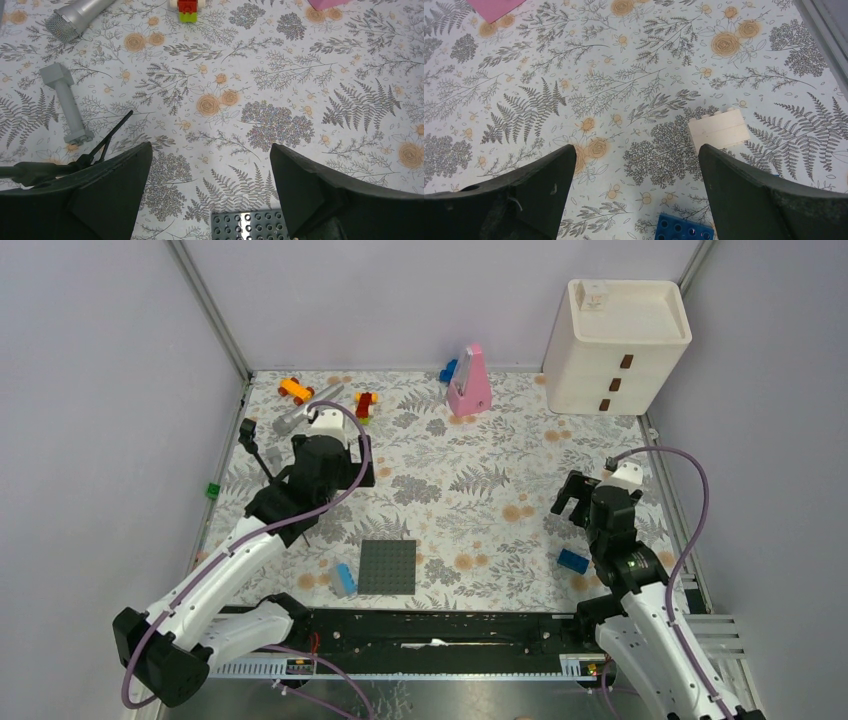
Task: Organize the makeup
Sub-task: Reset both arms
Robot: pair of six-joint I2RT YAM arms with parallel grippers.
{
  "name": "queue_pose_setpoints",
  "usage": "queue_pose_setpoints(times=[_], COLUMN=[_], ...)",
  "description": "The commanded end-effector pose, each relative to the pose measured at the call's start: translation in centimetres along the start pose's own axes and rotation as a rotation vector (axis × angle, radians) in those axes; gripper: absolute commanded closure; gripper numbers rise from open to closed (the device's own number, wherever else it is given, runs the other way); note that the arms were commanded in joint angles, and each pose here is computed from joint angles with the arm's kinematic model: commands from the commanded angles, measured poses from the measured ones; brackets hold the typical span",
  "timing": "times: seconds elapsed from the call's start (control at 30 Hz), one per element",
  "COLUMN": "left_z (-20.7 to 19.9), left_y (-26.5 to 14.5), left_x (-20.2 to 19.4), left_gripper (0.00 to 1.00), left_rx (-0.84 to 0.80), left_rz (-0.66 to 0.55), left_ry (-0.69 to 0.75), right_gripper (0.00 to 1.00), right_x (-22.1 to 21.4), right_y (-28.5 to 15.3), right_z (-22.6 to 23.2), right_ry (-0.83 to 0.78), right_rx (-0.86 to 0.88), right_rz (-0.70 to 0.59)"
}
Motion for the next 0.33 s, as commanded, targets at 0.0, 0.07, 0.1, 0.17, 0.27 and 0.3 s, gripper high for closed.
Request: queue_pose_setpoints(times=[0.0, 0.07, 0.1, 0.17, 0.27, 0.3], left_z=[0.8, 0.8, 0.8, 0.7, 0.7, 0.7], left_y=[-1.1, -1.2, -1.2, -1.2, -1.2, -1.4], left_x=[1.7, 1.7, 1.7, 1.6, 1.8, 2.0], left_gripper=[0.01, 0.01, 0.01, 0.01, 0.01, 0.01], left_rx=[0.011, 0.01, 0.01, 0.004, 0.002, 0.003], left_rz=[-0.074, -0.079, -0.078, -0.077, -0.079, -0.088], left_ry=[-0.016, -0.014, -0.013, -0.012, -0.017, -0.024], right_gripper=[0.01, 0.0, 0.0, 0.01, 0.01, 0.0], right_x=[1.7, 1.4, 1.3, 1.2, 0.8, 1.1], right_y=[0.2, 0.7, 0.9, 1.3, 1.7, 1.7], right_z=[1.0, 0.6, 0.6, 0.8, 2.3, 3.2], right_ry=[-0.002, 0.007, -0.004, -0.029, -0.073, -0.08], right_rx=[-0.004, -0.057, -0.066, -0.066, 0.027, 0.071], right_rz=[-0.018, -0.003, 0.009, 0.032, 0.083, 0.097])
Point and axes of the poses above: each gripper's point midway between its finger pads, its own y axis out along the fingers, its own z axis along the line the jaws close on, x = y × z, the point moved 4 cm from there along -y, back along the fingers, and after that the axes turned 12 degrees about y, right-handed, at the moved point
